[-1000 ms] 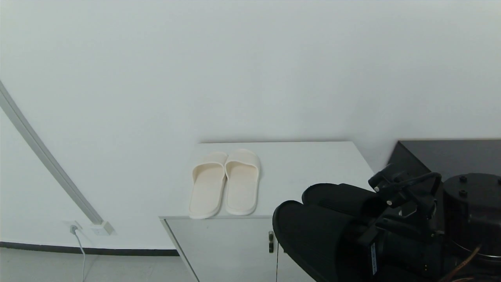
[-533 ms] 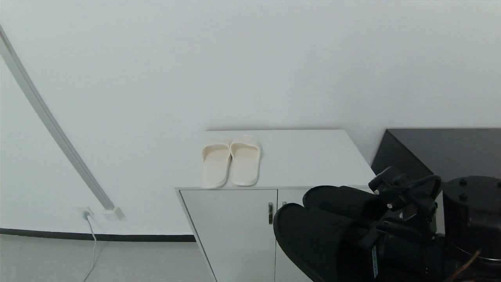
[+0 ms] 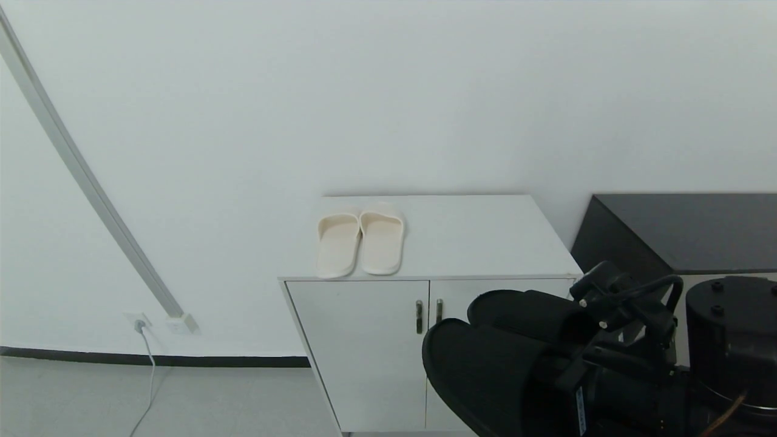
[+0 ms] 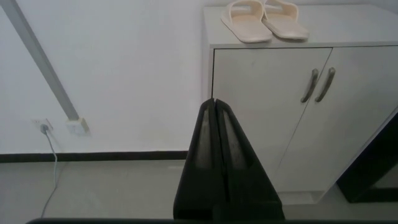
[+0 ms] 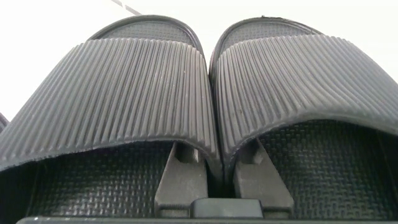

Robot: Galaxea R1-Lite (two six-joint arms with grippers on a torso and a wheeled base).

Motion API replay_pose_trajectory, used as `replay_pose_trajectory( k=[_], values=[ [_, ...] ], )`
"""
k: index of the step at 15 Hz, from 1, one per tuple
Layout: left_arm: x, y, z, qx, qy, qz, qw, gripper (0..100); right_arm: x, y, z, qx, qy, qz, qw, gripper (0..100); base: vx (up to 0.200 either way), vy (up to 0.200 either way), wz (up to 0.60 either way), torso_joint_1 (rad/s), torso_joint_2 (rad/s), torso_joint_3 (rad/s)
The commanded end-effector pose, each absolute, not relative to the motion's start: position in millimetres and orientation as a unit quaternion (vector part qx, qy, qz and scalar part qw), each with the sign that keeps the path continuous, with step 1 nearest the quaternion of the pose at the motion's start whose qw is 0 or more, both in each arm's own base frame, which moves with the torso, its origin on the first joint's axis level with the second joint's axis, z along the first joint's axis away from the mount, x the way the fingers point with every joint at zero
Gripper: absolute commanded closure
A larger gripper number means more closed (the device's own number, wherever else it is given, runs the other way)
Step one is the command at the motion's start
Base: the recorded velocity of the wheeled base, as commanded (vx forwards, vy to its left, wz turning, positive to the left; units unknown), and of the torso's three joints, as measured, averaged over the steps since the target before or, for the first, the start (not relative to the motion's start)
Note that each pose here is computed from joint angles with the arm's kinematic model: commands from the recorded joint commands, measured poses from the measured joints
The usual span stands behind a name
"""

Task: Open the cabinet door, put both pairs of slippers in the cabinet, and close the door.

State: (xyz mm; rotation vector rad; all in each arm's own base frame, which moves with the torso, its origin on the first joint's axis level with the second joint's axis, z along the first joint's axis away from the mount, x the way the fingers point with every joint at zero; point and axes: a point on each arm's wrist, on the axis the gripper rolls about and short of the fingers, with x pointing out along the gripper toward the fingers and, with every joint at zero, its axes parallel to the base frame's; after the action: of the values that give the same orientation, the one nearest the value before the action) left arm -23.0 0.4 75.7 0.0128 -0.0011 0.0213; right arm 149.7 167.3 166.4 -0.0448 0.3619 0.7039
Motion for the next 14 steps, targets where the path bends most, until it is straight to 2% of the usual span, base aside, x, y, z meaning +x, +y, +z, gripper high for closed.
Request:
replay_pose_trajectory(
  k=[1,13,14],
  values=[
    [-22.9,0.4,75.7,0.007,0.000,0.010,1.000,100,150.1,168.4,163.6,-0.025,0.182,0.343,0.921,100,0.000,0.000,0.00,0.000,0.00,0.000],
    [-22.9,0.3,75.7,0.006,0.000,0.009,1.000,100,147.6,166.0,165.1,-0.023,0.178,0.344,0.922,100,0.000,0.000,0.00,-0.009,0.02,0.010],
    [-22.9,0.3,75.7,0.006,0.000,0.009,1.000,0,147.6,166.0,165.1,-0.024,0.177,0.344,0.922,100,0.000,0.000,0.00,-0.149,0.32,0.173]
  ],
)
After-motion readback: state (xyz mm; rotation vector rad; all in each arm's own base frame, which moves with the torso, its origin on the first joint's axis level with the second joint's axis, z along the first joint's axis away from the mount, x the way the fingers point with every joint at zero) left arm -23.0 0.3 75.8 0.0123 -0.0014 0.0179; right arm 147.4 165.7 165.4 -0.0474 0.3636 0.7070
